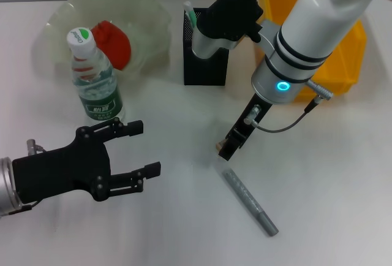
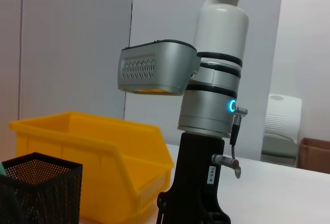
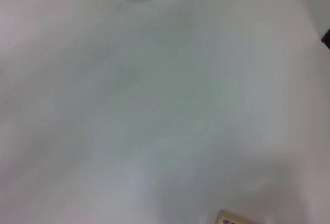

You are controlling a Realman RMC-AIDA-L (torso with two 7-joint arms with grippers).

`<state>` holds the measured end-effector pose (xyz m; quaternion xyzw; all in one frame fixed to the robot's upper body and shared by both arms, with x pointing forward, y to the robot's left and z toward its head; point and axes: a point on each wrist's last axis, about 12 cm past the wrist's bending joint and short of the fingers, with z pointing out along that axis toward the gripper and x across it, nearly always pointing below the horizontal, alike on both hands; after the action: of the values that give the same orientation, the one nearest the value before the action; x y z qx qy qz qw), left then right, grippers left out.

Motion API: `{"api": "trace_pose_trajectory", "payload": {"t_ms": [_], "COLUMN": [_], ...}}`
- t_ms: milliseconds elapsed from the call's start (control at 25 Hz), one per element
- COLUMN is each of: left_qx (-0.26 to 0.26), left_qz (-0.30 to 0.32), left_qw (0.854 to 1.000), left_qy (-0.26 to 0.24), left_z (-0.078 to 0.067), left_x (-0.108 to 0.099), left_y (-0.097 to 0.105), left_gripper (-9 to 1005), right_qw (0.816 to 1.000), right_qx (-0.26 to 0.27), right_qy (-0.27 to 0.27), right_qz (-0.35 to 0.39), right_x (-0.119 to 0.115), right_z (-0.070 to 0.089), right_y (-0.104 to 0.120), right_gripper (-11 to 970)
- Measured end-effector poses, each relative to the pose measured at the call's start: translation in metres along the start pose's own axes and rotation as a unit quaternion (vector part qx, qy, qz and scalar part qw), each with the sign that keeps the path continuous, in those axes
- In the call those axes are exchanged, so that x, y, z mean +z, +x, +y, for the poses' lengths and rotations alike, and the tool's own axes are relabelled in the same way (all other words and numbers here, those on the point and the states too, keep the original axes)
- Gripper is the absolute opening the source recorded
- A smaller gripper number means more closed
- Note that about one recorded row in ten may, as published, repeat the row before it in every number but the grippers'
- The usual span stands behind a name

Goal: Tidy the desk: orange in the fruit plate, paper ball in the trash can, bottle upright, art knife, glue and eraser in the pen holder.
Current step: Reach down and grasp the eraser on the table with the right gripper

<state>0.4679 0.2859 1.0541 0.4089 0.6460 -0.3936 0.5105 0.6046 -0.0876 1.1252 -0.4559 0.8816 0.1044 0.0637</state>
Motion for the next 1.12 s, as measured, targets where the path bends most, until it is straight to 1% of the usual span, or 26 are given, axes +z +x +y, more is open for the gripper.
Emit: {"api": "trace_pose_trajectory", "payload": {"t_ms": [120, 320, 1120], "left_qx": [0.004, 0.004, 0.003], "left_qz": [0.0, 0.0, -0.002], "left_qw": [1.0, 1.0, 1.0], "left_qy": [0.002, 0.002, 0.005], "left_z": [0.0004, 0.0007, 0.0014], "left_x": [0.0012, 0.0017, 0.0038], "left_y": [-0.0006, -0.0009, -0.0015], "left_gripper": [819, 819, 819], "right_qw": [1.0, 1.0, 1.0], "right_qx": [-0.003, -0.012, -0.025], "right_qy": [0.0, -0.002, 0.009], "right_qz": [0.001, 0.003, 0.005], "right_x": [0.0002, 0.0018, 0.0048], "right_z": [0.0009, 0.0051, 0.0061], "right_y": [-0.0004, -0.0017, -0.0022], "right_gripper": [655, 656, 651]}}
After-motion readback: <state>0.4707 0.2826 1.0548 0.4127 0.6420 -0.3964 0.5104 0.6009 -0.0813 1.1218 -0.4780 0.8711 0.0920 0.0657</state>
